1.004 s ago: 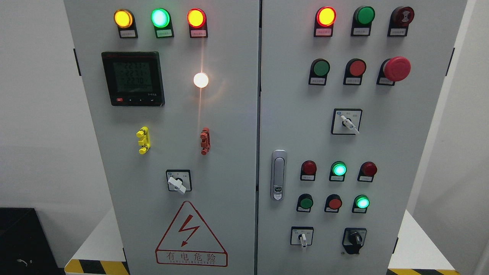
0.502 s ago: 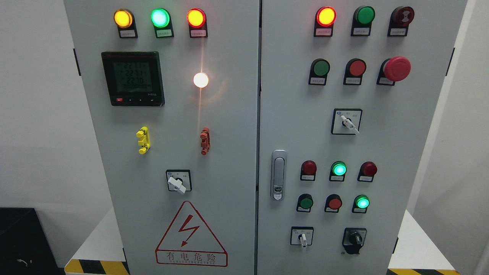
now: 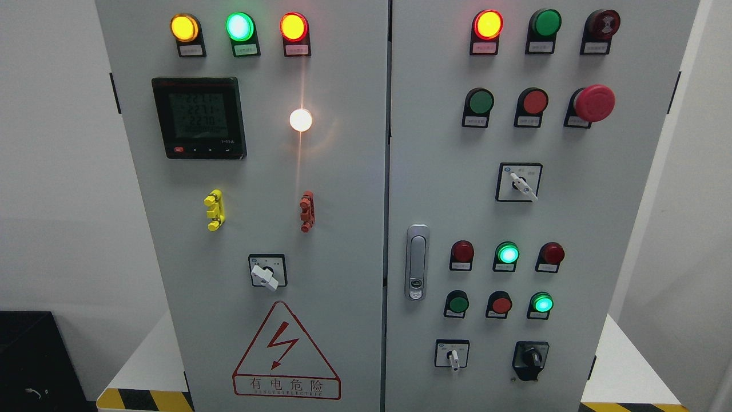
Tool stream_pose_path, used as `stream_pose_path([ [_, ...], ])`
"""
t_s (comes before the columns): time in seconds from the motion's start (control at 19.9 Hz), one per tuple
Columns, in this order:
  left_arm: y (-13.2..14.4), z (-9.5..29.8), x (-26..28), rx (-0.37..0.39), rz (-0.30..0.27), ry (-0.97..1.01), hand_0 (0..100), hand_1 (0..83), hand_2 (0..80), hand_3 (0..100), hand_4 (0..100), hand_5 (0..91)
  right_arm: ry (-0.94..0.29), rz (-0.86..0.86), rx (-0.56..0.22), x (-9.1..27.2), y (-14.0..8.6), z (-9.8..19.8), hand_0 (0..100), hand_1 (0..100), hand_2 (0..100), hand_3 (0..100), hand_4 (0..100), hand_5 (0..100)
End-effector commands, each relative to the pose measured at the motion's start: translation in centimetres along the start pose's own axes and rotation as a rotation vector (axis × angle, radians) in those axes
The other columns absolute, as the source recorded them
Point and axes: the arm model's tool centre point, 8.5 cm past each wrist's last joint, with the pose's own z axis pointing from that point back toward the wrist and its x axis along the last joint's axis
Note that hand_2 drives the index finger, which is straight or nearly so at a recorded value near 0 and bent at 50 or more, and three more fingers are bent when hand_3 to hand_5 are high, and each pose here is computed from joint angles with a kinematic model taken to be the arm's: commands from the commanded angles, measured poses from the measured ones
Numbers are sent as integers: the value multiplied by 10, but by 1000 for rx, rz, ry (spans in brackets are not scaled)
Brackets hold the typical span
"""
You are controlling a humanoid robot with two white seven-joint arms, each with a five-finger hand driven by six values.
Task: Flip black knob to close circuit
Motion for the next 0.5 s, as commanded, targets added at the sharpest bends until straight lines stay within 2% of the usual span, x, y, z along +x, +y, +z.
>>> stream_pose_path([
  [0.0, 0, 0, 0, 2, 1, 0, 120, 556, 0, 0, 0, 0, 3, 16, -50, 5, -19, -12, 0, 0, 998, 1000, 1000, 1000],
  [0.25, 0, 0, 0, 2, 1, 0, 120, 556, 0, 0, 0, 0, 10, 15, -45, 6, -26, -20, 0, 0, 1000, 1000, 1000, 1000],
  [0.45, 0, 0, 0, 0, -1, -1, 120, 556, 0, 0, 0, 0, 17, 21, -73, 5, -37, -31, 0, 0, 1000, 1000, 1000, 1000],
])
